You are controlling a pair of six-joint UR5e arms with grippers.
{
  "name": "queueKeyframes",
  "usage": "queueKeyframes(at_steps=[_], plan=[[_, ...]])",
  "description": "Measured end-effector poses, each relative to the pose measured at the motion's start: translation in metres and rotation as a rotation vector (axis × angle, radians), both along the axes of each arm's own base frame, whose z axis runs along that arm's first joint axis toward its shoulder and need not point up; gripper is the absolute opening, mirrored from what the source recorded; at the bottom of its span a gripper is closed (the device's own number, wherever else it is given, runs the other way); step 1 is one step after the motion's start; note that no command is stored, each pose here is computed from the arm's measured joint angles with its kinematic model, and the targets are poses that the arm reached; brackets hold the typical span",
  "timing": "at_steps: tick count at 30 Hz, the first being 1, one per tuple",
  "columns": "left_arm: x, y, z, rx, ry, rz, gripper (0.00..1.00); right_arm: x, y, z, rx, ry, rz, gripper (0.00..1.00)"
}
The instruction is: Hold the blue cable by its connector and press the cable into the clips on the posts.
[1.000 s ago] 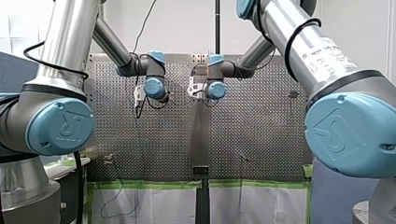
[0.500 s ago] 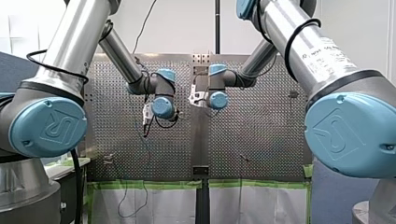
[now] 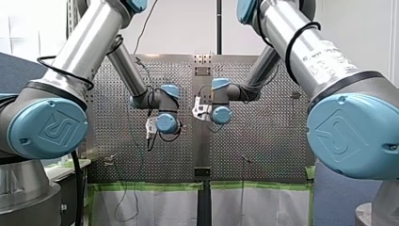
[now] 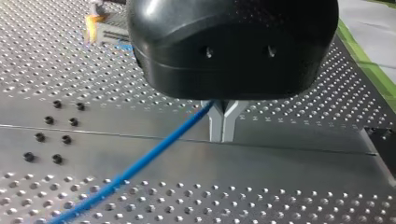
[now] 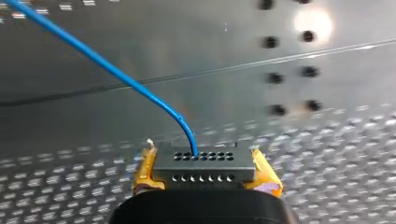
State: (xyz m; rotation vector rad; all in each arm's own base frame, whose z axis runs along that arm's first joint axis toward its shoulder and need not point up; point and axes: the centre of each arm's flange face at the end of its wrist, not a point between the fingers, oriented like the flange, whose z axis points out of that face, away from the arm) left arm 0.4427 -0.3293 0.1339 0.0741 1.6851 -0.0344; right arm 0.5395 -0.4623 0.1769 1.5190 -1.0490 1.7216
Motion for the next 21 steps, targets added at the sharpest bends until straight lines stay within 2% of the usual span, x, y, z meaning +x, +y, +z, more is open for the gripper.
queueKeyframes(at_steps=[3,11,16,21], plan=[[0.001,-0.002,-0.011,-0.007,0.0,-0.003,0.0,-0.004,0.004,-0.024,0.02,0.012,-0.006,0.0],[0.004,-0.005,-0.047,-0.011,-0.006,0.002,0.0,-0.025,0.014,-0.095,0.07,0.066,-0.057,0.0],[0.006,-0.008,-0.05,-0.022,-0.039,0.007,0.0,-0.04,0.025,-0.139,0.105,0.098,-0.078,0.0],[0.007,-0.01,-0.05,-0.019,-0.057,0.007,0.0,-0.056,0.035,-0.167,0.125,0.118,-0.106,0.0]])
